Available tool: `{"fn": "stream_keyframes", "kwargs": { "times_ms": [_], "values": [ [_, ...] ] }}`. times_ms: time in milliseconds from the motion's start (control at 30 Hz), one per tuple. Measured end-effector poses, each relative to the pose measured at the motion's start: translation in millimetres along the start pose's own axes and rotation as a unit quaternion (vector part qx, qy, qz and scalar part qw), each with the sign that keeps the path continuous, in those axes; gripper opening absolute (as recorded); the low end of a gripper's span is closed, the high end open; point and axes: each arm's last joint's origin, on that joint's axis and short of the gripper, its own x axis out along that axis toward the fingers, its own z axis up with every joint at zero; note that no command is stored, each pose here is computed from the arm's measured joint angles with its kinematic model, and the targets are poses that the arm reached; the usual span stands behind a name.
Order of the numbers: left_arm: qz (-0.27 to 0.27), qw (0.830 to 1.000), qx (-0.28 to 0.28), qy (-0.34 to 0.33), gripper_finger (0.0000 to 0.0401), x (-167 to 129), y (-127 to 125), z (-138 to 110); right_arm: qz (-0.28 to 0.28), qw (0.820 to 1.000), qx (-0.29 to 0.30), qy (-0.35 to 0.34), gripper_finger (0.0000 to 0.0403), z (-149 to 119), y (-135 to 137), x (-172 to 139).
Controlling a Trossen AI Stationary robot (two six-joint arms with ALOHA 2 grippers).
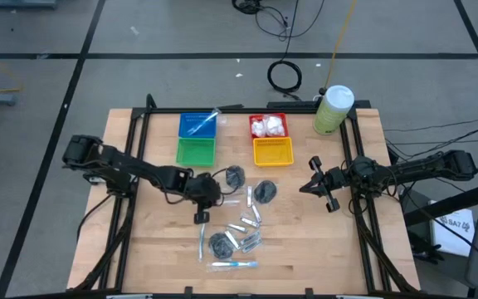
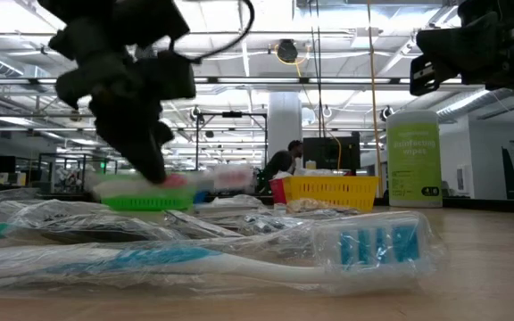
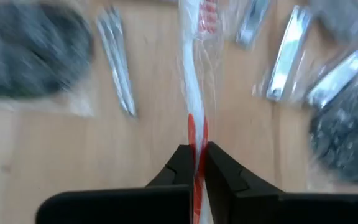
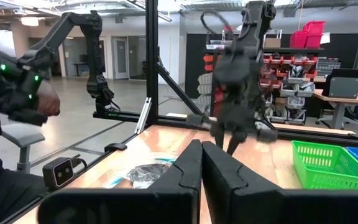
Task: Pick & Place Travel size toiletries
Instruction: Put the red toothbrush into the blue bin
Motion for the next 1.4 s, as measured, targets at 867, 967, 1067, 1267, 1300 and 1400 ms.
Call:
{"fn": "stream_keyframes", "kwargs": {
  "times_ms": [867,967,1067,1267,1300,1400],
  "values": [
    [0.364,0.916,0.085,-0.143,0.0021,-121.5,55.7,15.4,0.000,1.000,0.001,0.002,0.0000,-0.3,-0.1,0.0],
    [0.384,0.912,0.075,-0.124,0.0013,-125.7,75.1,13.4,0.000,1.000,0.000,0.002,0.0000,-0.2,-0.1,0.0],
    [0.372,0.919,0.059,-0.114,0.0006,-130.3,98.2,9.8,0.000,1.000,0.001,0.002,0.0000,-0.3,0.0,0.0],
    [0.376,0.918,0.019,-0.126,0.0012,-147.4,144.8,0.4,0.000,1.000,0.001,0.002,0.0000,-0.3,-0.1,0.0],
    [0.375,0.918,0.010,-0.127,0.0008,-148.9,152.5,-1.8,0.000,1.000,0.001,0.002,0.0000,-0.4,0.0,0.0],
    [0.353,0.926,-0.022,-0.132,0.0007,-146.5,174.2,-8.7,0.000,1.000,0.001,0.002,0.0000,-0.4,0.0,0.0]
  ]
}}
